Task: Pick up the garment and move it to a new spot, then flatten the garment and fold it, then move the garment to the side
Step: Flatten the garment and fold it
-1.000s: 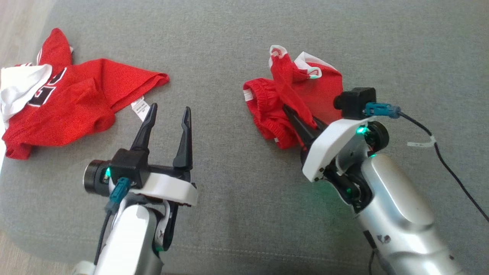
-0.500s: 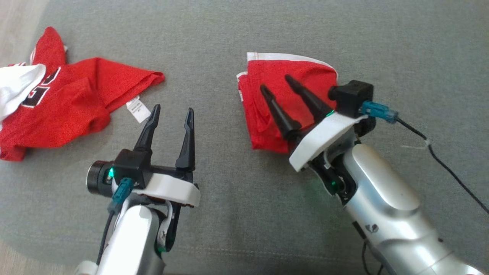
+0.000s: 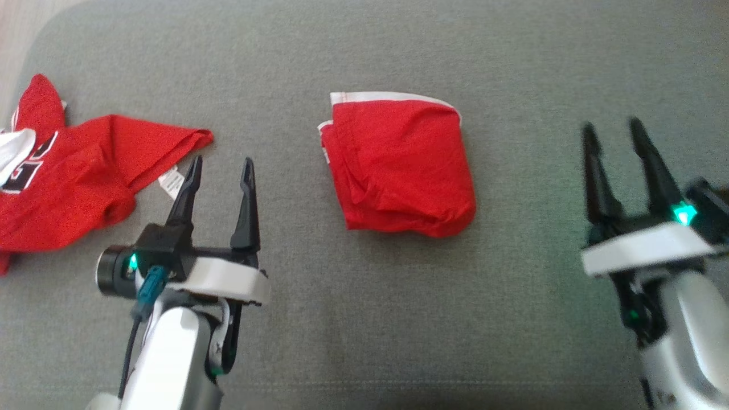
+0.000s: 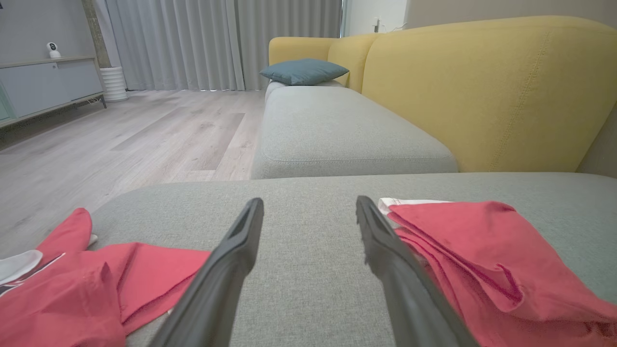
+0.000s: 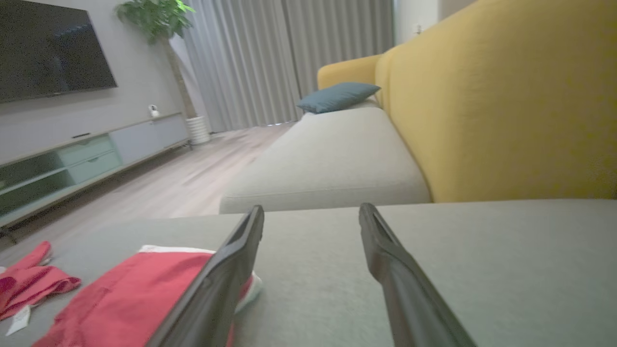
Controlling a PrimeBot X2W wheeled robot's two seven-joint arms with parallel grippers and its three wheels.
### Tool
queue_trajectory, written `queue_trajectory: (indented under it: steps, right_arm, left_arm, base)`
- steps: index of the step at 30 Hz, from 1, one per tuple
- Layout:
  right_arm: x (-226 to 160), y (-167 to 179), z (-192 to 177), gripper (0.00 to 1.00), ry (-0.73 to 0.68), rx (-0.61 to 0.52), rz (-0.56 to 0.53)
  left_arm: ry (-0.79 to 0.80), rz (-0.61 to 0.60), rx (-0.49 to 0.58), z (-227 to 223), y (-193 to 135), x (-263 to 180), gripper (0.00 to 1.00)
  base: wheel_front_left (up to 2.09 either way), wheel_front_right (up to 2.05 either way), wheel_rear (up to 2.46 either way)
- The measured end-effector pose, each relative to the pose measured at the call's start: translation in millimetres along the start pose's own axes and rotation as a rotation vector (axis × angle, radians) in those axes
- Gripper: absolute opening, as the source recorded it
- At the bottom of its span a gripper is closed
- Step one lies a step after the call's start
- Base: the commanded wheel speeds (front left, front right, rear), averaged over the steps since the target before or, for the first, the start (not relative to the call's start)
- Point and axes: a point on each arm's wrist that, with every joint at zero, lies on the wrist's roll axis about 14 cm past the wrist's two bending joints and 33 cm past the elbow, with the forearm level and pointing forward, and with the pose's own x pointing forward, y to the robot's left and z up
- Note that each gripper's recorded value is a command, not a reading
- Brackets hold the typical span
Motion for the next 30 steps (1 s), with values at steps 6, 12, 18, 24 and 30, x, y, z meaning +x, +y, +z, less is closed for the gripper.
queue_trajectory:
  steps: [6, 12, 18, 24, 30]
  right_arm:
    - [-53, -27, 2, 1.00, 0.035, -0.021, -0.134]
    - [-81, -21, 7, 1.00, 0.049, -0.008, -0.162]
    - [-104, -14, 8, 1.00, 0.066, 0.001, -0.174]
    - [-123, -12, 10, 1.00, 0.074, -0.001, -0.192]
    - [-127, -10, 16, 1.00, 0.065, 0.000, -0.192]
  left_arm:
    - [0.010, 0.007, 0.016, -1, 4, -15, 1.00]
    - [0.016, 0.011, 0.027, 0, 6, -34, 1.00]
    - [0.035, 0.014, 0.038, -3, 8, -57, 1.00]
    - [0.053, 0.014, 0.055, -6, 9, -75, 1.00]
    - [0.056, 0.000, 0.066, -5, 6, -82, 1.00]
  base:
    - [0.00, 0.00, 0.00]
    - [0.00, 0.00, 0.00]
    - [0.00, 0.00, 0.00]
    - [0.00, 0.00, 0.00]
    - [0.00, 0.00, 0.00]
